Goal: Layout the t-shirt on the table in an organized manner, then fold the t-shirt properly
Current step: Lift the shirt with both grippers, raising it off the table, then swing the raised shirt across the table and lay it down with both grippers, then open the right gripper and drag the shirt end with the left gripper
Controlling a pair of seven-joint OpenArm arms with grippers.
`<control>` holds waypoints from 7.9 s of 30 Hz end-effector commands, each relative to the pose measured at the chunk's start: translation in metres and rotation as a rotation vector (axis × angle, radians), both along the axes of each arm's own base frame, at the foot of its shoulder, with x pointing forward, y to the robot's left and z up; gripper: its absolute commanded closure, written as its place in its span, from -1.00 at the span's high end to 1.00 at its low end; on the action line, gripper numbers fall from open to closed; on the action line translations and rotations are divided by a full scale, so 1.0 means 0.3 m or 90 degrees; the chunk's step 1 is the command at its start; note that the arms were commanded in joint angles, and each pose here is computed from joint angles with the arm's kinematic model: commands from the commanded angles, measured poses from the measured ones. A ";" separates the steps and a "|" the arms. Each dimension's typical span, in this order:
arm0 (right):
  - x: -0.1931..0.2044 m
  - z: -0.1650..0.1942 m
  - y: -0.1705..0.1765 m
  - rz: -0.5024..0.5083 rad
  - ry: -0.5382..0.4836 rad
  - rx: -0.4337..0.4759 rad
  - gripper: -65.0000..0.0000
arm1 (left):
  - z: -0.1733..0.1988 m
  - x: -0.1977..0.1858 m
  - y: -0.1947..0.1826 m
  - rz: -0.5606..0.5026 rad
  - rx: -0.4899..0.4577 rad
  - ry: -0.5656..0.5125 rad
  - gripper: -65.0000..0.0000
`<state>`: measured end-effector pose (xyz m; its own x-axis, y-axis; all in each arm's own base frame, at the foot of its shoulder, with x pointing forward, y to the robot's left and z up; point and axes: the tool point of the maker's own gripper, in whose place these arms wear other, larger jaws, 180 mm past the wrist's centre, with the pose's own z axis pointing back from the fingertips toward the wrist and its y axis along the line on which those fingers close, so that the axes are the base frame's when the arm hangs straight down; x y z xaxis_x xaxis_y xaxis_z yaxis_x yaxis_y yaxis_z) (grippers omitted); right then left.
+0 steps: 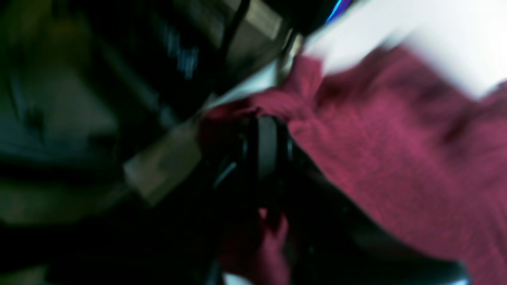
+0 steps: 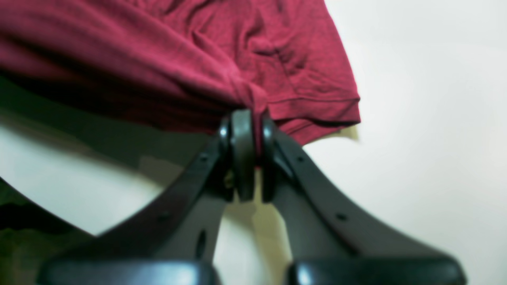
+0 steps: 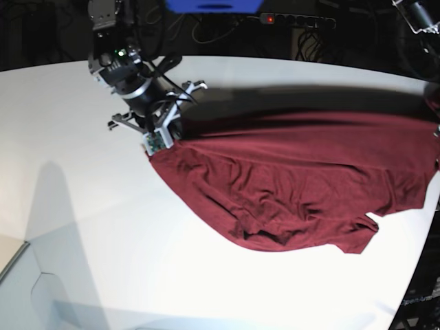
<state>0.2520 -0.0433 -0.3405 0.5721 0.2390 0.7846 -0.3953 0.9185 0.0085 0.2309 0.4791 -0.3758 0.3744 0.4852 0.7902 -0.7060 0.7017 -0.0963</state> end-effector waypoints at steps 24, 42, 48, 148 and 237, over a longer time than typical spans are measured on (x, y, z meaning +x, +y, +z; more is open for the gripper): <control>0.014 0.019 0.007 0.006 -0.019 0.005 -1.00 | 0.068 0.110 -0.048 -0.069 0.037 -0.024 0.09; 0.014 0.018 0.006 0.006 -0.018 0.005 -1.00 | -0.135 0.053 -0.071 -0.059 -0.026 0.063 0.10; 0.014 0.018 0.006 0.006 -0.018 0.005 -1.00 | -0.151 0.046 -0.071 -0.054 -0.033 0.068 -0.19; 0.884 -0.005 -0.694 -0.262 -0.064 0.021 -0.31 | 0.486 1.210 -0.649 -0.302 0.114 -0.257 0.47; 0.290 -0.019 -0.636 -0.343 -0.152 0.010 0.24 | 0.508 1.272 -0.959 -0.372 0.131 -0.274 0.21</control>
<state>0.3316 -0.2318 -0.3619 0.4650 -0.0628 0.8831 0.1397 0.9902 -0.0031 0.5990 0.1931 -0.2609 0.2453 0.1324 0.9604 -0.1544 0.9833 -0.0961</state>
